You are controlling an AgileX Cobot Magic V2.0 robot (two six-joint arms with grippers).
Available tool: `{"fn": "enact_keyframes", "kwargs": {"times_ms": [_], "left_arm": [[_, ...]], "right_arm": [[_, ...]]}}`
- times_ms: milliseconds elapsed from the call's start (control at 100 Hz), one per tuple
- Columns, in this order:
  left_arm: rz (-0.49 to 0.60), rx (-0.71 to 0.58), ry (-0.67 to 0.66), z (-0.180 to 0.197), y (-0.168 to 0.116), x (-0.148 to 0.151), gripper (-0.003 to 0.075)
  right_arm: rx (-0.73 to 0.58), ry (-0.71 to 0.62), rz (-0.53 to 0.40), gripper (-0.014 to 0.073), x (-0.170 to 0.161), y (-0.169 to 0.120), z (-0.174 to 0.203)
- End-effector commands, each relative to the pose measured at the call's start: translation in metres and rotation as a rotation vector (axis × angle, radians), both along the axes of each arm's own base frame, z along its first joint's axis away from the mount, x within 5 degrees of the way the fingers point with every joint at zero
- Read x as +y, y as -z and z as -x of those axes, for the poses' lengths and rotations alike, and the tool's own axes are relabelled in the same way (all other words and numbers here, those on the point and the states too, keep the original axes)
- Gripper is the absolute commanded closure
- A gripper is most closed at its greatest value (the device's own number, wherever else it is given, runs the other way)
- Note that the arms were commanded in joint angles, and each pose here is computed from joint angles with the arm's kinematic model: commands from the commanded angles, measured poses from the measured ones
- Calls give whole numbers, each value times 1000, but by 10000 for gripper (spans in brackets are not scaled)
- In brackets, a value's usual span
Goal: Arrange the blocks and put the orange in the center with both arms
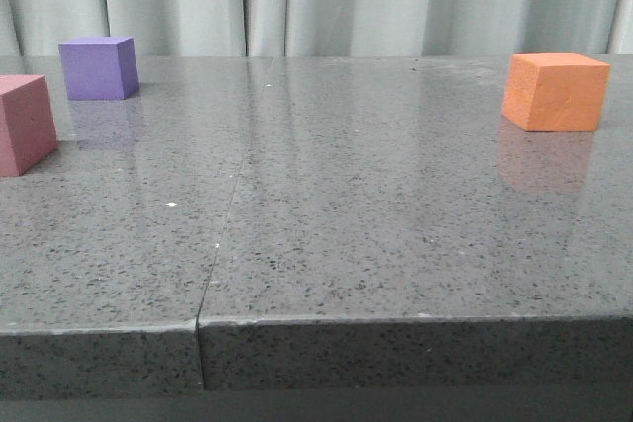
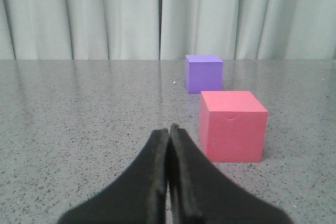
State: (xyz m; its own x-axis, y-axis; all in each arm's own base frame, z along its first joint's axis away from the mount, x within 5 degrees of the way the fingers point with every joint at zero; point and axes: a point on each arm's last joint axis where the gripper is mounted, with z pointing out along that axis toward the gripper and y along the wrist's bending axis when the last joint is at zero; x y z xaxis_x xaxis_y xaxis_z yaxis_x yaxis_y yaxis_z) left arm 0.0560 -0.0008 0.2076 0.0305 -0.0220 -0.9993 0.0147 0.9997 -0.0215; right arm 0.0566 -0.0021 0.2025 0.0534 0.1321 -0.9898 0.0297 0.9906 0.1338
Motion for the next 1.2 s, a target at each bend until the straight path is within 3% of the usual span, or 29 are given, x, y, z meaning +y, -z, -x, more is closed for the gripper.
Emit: {"fn": "enact_keyframes", "kwargs": {"times_ms": [0,740,840,990,1050,1190], "left_arm": [[12,-72,1,1,4,0,741],[12,-72,1,1,4,0,741],[12,-72,1,1,4,0,741],[12,-72,1,1,4,0,741],[12,-72,1,1,4,0,741],[12,-72,1,1,4,0,741]], "right_arm": [[-118,7,16,664,0,-14,4],[-136,7,26,664,0,-16,4],[-216,5,27,664,0,-23,6],[-484,0,29,664,1,-48,15],[-455,-1,28,664,1,-56,15],[-199,4,17,664,0,-76,6]]}}
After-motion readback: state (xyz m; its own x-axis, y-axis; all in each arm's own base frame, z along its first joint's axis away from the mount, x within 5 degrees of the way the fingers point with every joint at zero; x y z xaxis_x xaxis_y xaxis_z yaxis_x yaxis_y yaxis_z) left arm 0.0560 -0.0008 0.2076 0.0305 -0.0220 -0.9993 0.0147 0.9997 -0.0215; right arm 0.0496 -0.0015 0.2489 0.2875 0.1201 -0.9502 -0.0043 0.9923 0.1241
